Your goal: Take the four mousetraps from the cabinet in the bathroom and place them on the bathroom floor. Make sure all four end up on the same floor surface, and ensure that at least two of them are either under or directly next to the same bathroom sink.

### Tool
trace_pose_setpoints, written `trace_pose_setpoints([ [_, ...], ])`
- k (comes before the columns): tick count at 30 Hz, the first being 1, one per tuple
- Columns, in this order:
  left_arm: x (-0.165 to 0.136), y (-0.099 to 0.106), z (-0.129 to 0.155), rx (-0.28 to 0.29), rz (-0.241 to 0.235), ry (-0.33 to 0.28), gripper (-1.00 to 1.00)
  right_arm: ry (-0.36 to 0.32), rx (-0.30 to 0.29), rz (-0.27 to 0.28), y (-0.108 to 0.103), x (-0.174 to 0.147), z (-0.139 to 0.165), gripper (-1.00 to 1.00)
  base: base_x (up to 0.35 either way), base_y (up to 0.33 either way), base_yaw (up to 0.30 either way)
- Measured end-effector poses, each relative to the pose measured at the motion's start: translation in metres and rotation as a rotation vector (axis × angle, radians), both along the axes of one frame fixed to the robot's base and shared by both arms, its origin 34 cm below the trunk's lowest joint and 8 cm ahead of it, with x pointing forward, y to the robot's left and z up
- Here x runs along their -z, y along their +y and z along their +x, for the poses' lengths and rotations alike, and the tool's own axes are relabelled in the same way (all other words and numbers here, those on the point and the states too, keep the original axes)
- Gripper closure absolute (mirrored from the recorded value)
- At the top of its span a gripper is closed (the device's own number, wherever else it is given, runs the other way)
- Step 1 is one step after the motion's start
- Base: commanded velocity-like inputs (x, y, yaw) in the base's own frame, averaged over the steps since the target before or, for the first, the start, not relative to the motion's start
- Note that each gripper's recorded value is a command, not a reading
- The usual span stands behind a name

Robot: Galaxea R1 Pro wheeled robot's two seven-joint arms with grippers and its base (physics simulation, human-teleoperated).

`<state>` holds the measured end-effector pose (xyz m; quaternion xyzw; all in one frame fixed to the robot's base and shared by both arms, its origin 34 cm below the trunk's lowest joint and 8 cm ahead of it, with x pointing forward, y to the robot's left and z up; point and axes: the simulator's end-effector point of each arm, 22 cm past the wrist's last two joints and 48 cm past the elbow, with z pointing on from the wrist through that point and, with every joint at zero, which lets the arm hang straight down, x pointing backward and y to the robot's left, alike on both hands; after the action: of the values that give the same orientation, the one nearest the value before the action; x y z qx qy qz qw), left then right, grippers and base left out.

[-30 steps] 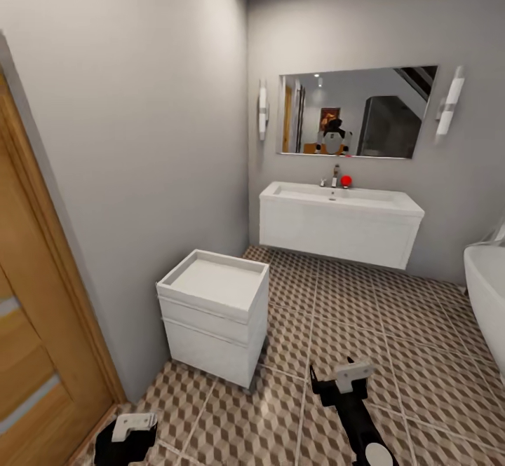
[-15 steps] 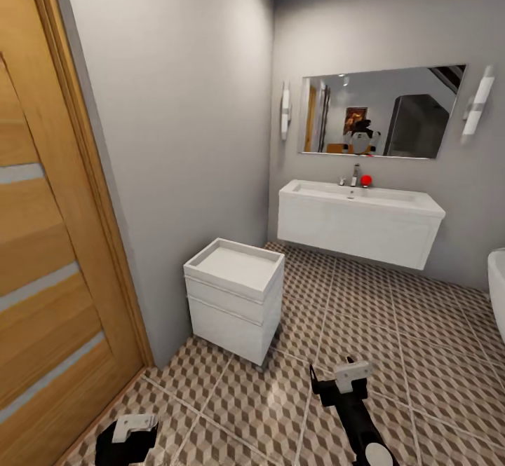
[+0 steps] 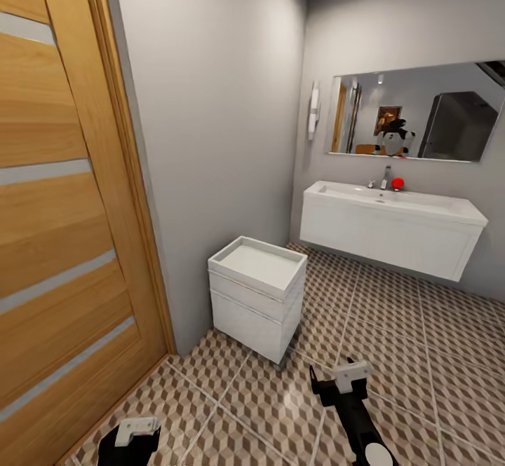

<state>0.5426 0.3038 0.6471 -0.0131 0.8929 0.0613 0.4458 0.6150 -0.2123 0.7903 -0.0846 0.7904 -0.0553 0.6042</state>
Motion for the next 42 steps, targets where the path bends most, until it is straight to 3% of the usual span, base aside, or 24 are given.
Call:
trace_pose_setpoints([
  [37,0.012,-0.001,-0.009,-0.002,-0.002,0.031,-1.00,0.000,0.000,0.000,0.000,0.000,0.000,-1.00,0.000,0.000,0.247],
  [42,0.008,-0.001,-0.005,0.000,-0.002,0.003,-1.00,0.000,-0.001,0.000,0.000,0.000,0.000,-1.00,0.000,0.000,0.247],
])
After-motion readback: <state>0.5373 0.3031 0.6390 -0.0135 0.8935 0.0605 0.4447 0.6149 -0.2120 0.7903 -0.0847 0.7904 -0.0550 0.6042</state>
